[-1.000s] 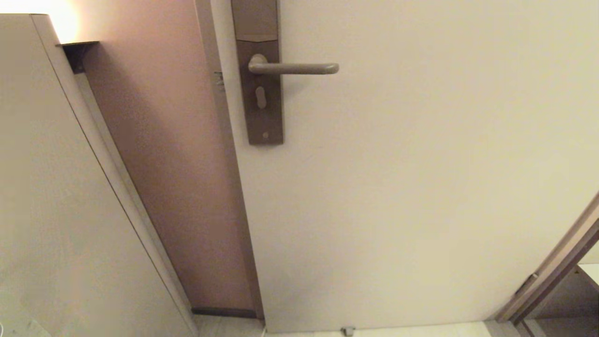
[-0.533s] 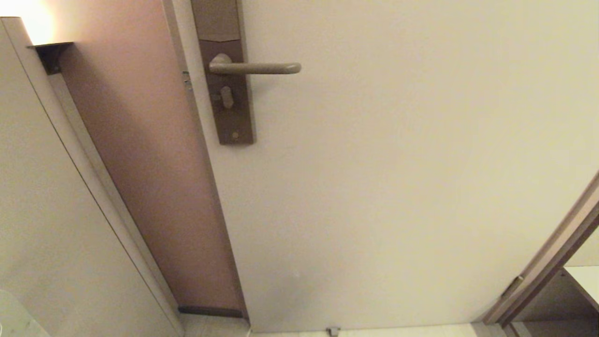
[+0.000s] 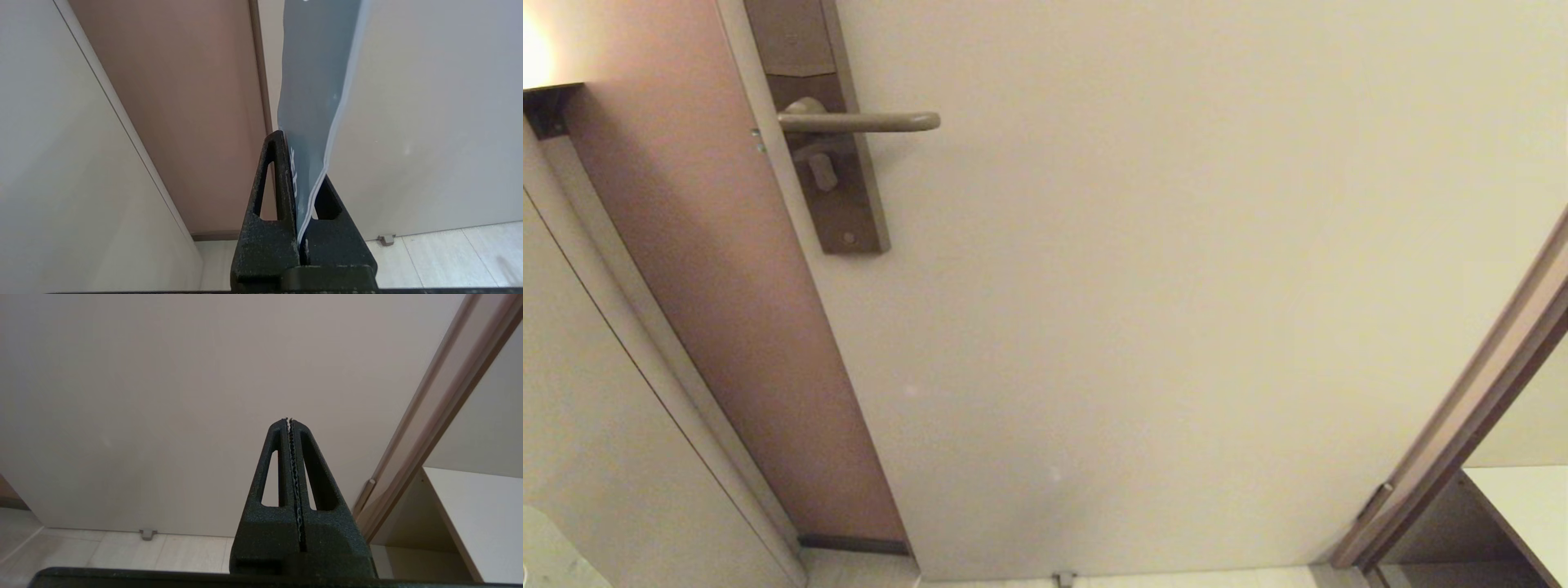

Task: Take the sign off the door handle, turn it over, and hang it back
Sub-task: Hand it to the other hand

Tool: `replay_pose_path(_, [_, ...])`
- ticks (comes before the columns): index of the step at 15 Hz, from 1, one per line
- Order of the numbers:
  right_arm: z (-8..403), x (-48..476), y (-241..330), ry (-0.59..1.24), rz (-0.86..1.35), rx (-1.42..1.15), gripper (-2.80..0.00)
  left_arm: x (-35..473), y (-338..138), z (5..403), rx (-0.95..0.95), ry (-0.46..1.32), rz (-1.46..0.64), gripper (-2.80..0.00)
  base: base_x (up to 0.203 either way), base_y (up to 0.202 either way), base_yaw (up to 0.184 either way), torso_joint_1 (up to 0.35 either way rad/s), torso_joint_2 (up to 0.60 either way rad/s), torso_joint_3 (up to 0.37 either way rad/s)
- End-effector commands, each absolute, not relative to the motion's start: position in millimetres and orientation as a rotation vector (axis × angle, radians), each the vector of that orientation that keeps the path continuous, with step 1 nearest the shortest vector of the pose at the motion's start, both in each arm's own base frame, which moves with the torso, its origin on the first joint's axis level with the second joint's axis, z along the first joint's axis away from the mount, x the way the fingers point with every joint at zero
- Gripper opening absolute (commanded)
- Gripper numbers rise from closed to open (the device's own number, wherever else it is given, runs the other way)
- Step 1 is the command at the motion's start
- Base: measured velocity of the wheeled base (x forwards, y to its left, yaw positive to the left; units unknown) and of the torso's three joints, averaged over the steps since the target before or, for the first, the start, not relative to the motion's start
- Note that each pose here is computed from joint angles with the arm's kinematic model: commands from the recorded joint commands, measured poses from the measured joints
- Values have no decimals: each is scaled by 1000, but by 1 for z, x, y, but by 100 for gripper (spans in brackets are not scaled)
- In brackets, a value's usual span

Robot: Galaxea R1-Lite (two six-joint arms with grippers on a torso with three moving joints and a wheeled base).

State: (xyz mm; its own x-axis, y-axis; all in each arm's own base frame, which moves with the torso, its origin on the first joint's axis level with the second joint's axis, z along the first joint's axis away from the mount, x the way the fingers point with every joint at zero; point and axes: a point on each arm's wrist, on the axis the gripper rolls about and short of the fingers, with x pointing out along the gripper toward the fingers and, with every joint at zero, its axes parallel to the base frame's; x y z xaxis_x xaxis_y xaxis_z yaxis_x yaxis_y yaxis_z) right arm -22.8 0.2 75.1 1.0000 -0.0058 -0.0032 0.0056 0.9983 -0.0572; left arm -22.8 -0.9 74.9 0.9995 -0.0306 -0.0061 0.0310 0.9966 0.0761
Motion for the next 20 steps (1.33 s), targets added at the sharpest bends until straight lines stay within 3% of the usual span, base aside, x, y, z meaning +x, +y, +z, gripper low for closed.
replay_pose_path(1, [75,-23,0,3,-6,-58,-280,-23,-1,75,75,7,-31,-280,0,0,0,0,0,0])
replay_pose_path(16, [75,-23,0,3,-6,-58,-280,-23,-1,76,79,5,-37,-280,0,0,0,0,0,0])
replay_pose_path(20, [75,-23,0,3,-6,-58,-280,-23,-1,110,75,19,-64,-280,0,0,0,0,0,0])
